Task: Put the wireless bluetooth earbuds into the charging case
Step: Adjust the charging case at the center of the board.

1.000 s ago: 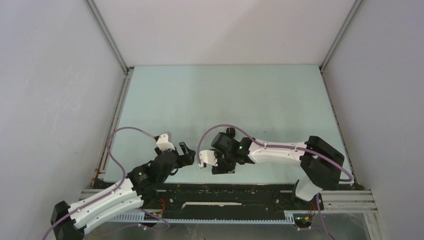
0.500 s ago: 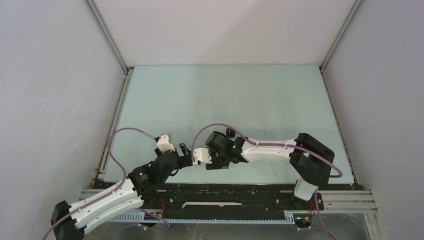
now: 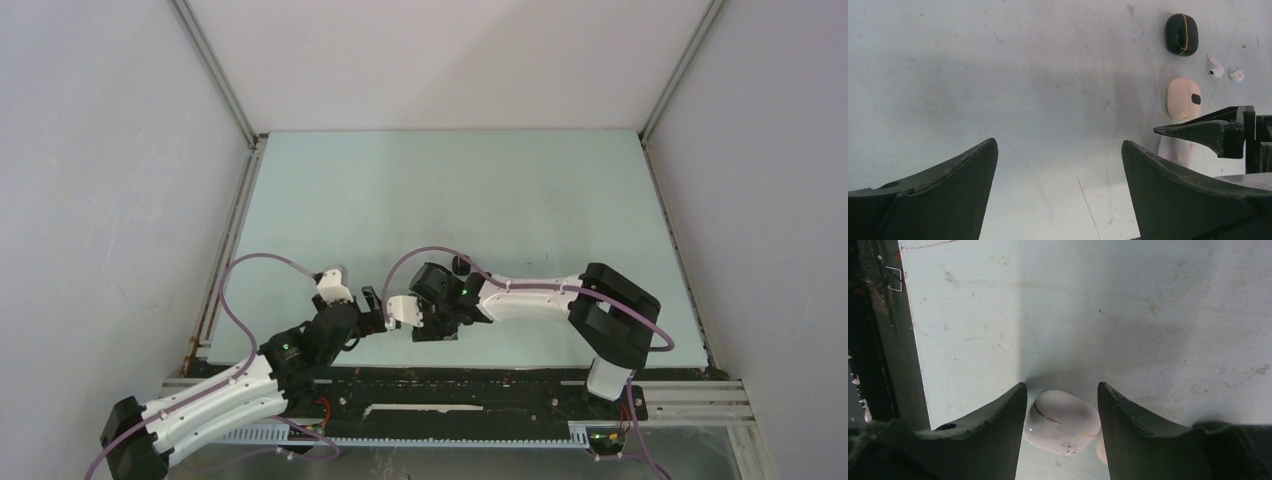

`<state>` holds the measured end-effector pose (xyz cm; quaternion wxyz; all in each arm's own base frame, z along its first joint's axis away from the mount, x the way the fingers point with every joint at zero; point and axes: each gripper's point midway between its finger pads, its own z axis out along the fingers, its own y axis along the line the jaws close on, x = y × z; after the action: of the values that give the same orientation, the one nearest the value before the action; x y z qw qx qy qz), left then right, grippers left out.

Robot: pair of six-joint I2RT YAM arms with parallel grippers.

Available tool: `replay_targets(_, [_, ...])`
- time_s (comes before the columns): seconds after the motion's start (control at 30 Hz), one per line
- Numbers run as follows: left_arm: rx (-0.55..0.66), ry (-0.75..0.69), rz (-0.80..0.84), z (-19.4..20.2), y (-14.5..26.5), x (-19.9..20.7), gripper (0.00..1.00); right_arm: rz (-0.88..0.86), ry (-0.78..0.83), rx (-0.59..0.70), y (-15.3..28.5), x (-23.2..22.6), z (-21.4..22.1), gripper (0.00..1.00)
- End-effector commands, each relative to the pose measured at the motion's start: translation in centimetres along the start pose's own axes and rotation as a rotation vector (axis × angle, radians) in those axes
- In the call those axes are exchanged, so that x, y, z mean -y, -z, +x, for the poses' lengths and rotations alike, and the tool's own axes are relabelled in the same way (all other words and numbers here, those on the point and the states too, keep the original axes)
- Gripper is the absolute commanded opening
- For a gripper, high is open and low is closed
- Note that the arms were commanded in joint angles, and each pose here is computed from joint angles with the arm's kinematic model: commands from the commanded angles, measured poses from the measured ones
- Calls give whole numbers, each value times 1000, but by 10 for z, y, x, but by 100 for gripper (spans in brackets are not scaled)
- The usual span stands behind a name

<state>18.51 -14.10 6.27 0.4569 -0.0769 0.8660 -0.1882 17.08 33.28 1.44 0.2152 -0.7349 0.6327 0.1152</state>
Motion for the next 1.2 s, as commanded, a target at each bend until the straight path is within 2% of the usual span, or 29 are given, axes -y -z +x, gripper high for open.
replay_targets(0.0, [45,6,26,-11,-1,7,99,-32,-41,-53,7,-7,15,58])
replay_targets(0.27, [57,11,35,-14,0,8,100,-8,-59,72,49,-1,-11,62])
replay_targets(0.37, [69,13,24,-16,1,5,99,26,-113,97,65,8,-17,64])
replay_targets(0.53, [83,18,16,-20,2,5,100,72,-295,54,73,23,-7,66])
replay_targets(0.8, [77,26,6,-22,2,6,99,184,-551,-5,55,64,-9,72])
replay_targets(1.0, [80,30,1,-25,6,4,99,153,-528,-70,27,58,-6,74])
replay_targets(1.17, [88,31,0,-25,7,2,99,192,-466,-181,17,50,17,75])
